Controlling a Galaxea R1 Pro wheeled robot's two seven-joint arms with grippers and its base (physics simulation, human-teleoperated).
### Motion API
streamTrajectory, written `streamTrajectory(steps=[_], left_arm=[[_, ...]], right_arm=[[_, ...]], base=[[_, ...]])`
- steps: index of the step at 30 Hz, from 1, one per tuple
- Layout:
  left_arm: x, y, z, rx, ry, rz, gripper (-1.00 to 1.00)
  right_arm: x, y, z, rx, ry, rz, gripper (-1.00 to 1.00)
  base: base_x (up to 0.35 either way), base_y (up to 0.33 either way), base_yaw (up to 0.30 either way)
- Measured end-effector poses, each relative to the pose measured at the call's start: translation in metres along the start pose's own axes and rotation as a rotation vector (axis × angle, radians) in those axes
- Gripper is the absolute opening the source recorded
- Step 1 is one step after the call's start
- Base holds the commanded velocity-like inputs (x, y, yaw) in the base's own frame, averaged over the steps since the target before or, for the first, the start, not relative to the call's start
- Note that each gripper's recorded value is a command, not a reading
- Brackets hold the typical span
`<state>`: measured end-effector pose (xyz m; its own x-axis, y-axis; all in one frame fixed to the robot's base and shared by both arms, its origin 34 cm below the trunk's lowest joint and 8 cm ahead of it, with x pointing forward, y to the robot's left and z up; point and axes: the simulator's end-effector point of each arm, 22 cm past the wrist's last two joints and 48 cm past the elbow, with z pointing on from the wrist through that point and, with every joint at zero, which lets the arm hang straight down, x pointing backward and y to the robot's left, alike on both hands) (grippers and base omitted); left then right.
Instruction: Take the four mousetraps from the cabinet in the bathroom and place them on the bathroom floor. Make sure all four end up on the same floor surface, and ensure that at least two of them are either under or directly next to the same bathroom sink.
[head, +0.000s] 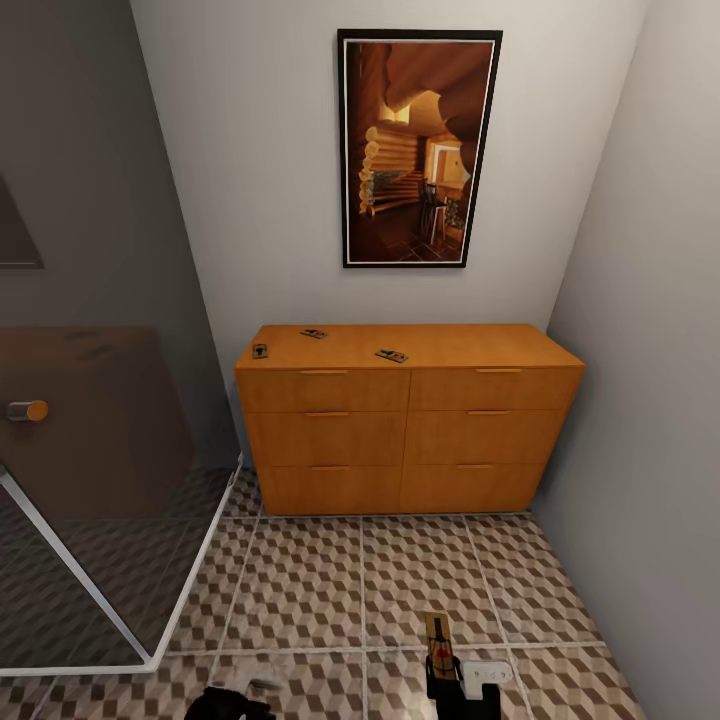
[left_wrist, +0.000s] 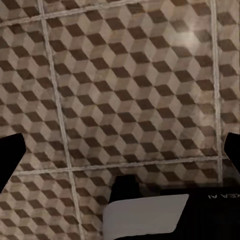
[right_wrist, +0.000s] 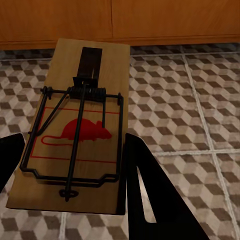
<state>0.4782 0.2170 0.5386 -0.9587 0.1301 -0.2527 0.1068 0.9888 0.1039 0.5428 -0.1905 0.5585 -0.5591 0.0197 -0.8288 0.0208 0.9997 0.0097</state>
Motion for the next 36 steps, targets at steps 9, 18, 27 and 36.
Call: streamTrajectory(steps=[9,18,27,36], left_arm=[[0.208,-0.006,0.046,-0.003,0.166,0.016,1.00],[0.285,0.029,0.034,-0.047,0.181,0.022,1.00],[0.308,0.038,0.028,-0.056,0.194,0.031,1.00],[0.309,0.039,0.028,-0.058,0.196,0.031,1.00]], right_arm=[[0.000,0.000,0.000,0.000,0.000,0.000,-1.00],[0.000,0.000,0.000,-0.001,0.000,0.000,-1.00],[0.000,0.000,0.000,0.000,0.000,0.000,-1.00],[0.000,0.000,0.000,0.000,0.000,0.000,-1.00]], base=[[0.000,0.000,0.000],[0.000,0.000,0.000],[0.000,0.000,0.000],[0.000,0.000,0.000]])
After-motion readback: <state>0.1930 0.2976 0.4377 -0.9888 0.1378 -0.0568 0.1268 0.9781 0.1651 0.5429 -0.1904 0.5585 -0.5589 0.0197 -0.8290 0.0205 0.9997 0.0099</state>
